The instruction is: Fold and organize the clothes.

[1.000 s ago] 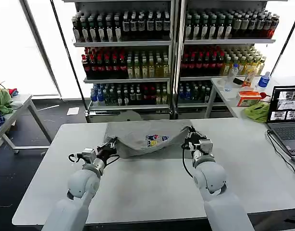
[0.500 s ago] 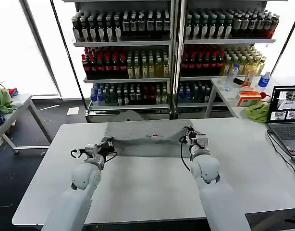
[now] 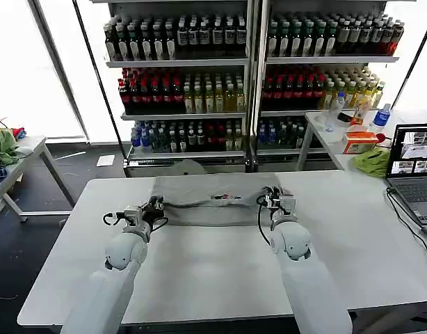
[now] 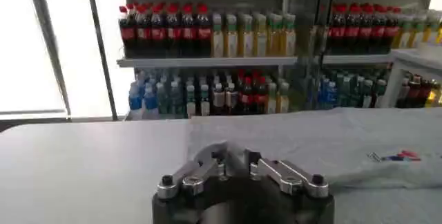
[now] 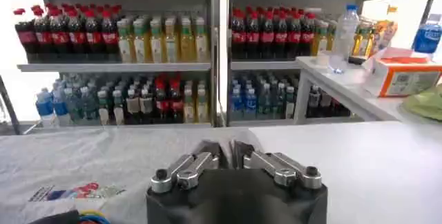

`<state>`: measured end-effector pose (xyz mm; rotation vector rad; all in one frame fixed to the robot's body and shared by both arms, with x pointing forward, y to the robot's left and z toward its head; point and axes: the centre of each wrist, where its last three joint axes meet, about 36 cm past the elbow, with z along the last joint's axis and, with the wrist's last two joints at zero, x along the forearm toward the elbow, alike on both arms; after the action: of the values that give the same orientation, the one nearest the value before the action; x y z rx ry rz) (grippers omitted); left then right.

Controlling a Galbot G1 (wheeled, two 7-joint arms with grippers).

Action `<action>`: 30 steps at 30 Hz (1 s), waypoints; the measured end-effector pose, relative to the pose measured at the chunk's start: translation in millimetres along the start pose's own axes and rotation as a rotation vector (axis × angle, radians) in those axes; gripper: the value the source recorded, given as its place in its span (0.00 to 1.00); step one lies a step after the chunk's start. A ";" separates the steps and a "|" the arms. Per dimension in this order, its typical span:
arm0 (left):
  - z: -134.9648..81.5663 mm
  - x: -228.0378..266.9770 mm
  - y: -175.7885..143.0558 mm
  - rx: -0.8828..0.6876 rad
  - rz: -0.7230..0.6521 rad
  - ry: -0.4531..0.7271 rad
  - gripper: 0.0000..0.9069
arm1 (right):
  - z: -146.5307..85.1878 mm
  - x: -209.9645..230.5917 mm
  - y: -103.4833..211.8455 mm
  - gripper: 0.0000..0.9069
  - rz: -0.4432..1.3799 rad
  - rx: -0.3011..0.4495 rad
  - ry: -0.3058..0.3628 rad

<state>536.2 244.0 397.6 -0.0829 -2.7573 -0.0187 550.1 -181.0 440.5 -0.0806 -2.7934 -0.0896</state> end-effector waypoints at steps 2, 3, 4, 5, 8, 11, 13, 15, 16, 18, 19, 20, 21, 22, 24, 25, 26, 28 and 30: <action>1.0 1.7 1.1 -0.005 -0.006 0.007 1.00 | -5.2 2.9 0.9 1.00 0.005 -0.030 0.000; 1.0 2.6 1.6 -0.007 -0.009 0.010 1.00 | -6.7 4.2 1.3 1.00 0.008 -0.042 0.002; 1.0 3.9 2.1 -0.008 -0.012 0.013 1.00 | -8.3 5.8 1.4 1.00 0.010 -0.053 0.005; 0.4 5.3 2.4 -0.010 -0.013 0.015 1.00 | -9.9 7.4 1.7 1.00 0.011 -0.064 0.006; -0.4 9.5 3.1 -0.015 -0.017 0.023 1.00 | -16.1 11.7 3.4 1.00 0.014 -0.097 0.002; -0.7 14.1 4.3 -0.019 -0.022 0.028 1.00 | -21.1 12.5 5.2 1.00 0.023 -0.132 0.002; -1.1 17.0 4.5 -0.022 -0.021 0.030 1.00 | -25.3 12.0 6.6 1.00 0.029 -0.157 -0.001; -1.5 19.8 5.3 -0.022 -0.021 0.032 1.00 | -28.7 11.4 7.9 1.00 0.034 -0.177 0.001; -1.6 20.9 5.3 -0.021 -0.020 0.033 1.00 | -29.8 11.0 8.7 1.00 0.035 -0.186 0.004; -1.8 23.1 5.1 -0.020 -0.018 0.034 1.00 | -30.5 11.1 10.1 1.00 0.037 -0.196 0.009; -1.4 24.1 4.9 -0.020 -0.017 0.035 1.00 | -30.5 11.2 10.2 1.00 0.041 -0.198 0.011; -0.8 25.0 4.6 -0.019 -0.015 0.037 1.00 | -30.9 11.6 10.1 1.00 0.045 -0.197 0.014; -0.1 25.7 4.5 -0.018 -0.014 0.039 1.00 | -31.1 12.5 10.0 1.00 0.048 -0.195 0.015; 0.0 26.2 4.5 -0.017 -0.014 0.040 1.00 | -31.0 13.6 9.6 1.00 0.051 -0.192 0.017; -0.5 27.9 5.2 -0.012 -0.014 0.039 1.00 | -30.1 16.8 8.1 1.00 0.057 -0.181 0.019; -0.7 28.7 5.4 -0.010 -0.014 0.040 1.00 | -29.8 18.3 7.1 1.00 0.061 -0.176 0.018; -0.7 29.5 5.3 -0.008 -0.012 0.041 1.00 | -29.6 20.3 5.9 1.00 0.066 -0.169 0.017; -0.2 30.9 5.2 -0.007 -0.009 0.044 1.00 | -28.0 24.0 3.5 1.00 0.077 -0.155 0.014; 0.4 31.1 5.0 -0.006 -0.009 0.047 1.00 | -24.1 28.4 1.2 1.00 0.092 -0.135 0.014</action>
<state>507.5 250.7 408.9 -0.0715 -2.7106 -0.0314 531.6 -180.3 472.9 -0.2403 -2.7619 -0.2555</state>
